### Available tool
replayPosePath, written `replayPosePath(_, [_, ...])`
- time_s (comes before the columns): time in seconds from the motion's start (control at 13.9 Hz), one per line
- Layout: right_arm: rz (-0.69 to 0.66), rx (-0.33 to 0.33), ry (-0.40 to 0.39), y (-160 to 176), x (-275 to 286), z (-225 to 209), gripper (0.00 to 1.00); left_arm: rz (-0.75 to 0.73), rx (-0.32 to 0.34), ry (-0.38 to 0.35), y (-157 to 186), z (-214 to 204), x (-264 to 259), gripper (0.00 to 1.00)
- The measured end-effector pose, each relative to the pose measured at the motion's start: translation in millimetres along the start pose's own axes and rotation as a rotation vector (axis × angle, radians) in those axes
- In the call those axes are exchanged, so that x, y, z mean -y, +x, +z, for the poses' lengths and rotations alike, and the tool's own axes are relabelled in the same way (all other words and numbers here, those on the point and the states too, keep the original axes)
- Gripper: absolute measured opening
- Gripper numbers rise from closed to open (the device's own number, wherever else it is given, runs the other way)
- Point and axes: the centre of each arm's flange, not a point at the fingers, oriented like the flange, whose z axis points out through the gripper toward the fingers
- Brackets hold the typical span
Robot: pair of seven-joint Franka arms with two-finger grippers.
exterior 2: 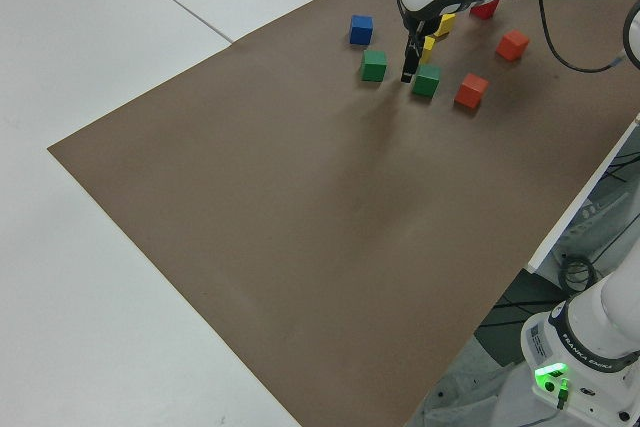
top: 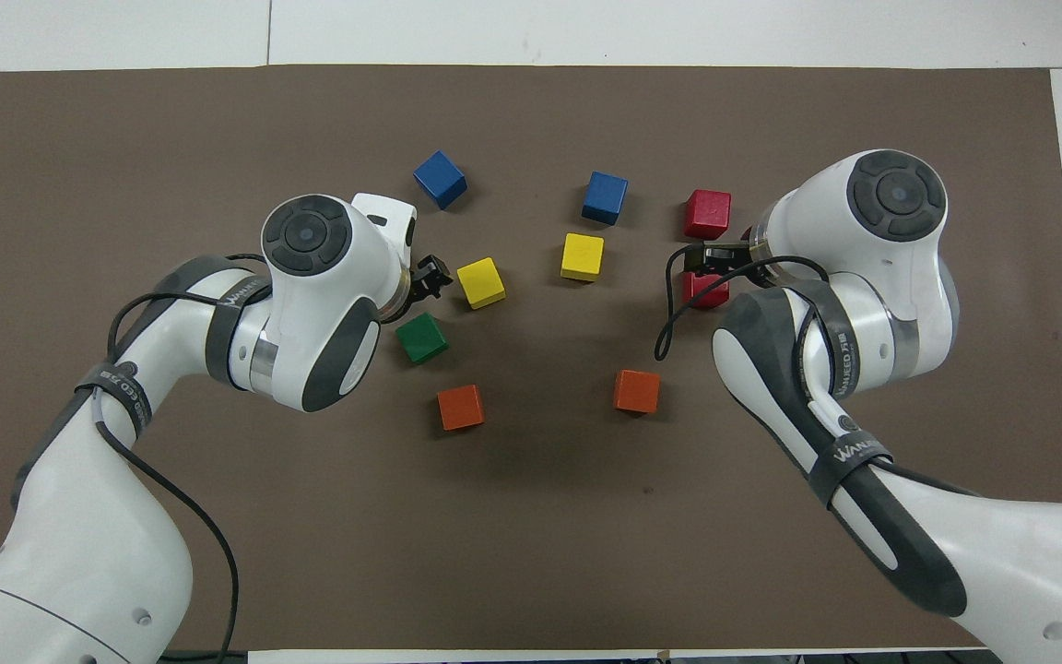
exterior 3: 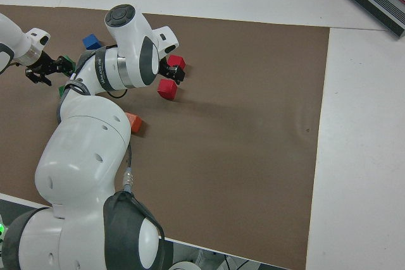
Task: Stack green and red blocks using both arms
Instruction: 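Grasp green and red blocks with the left and right grippers, then carry the green and red blocks outward and set them down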
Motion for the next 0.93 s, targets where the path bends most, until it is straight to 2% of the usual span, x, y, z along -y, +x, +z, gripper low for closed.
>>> replayPosePath(0.22, [0.0, 0.002, 0.0, -1, 13, 28, 1.0, -0.012, 0.006, 0.008, -30, 20, -7, 1.0])
replayPosePath(0.5, [0.0, 0.012, -0.005, -1, 14, 43, 1.0, -0.025, 0.012, 0.022, -32, 21, -3, 0.55])
replayPosePath(0.72, [0.0, -0.005, 0.001, -6, 13, 54, 1.0, -0.003, 0.034, 0.086, -16, 5, 15, 0.55])
replayPosePath(0.86, [-0.009, -0.018, 0.006, -14, 15, 68, 1.0, 0.109, 0.052, 0.104, 27, -42, 56, 0.55])
replayPosePath(0.93, [-0.013, -0.018, 0.007, -17, 17, 73, 0.93, 0.171, 0.063, 0.106, 55, -70, 88, 0.55])
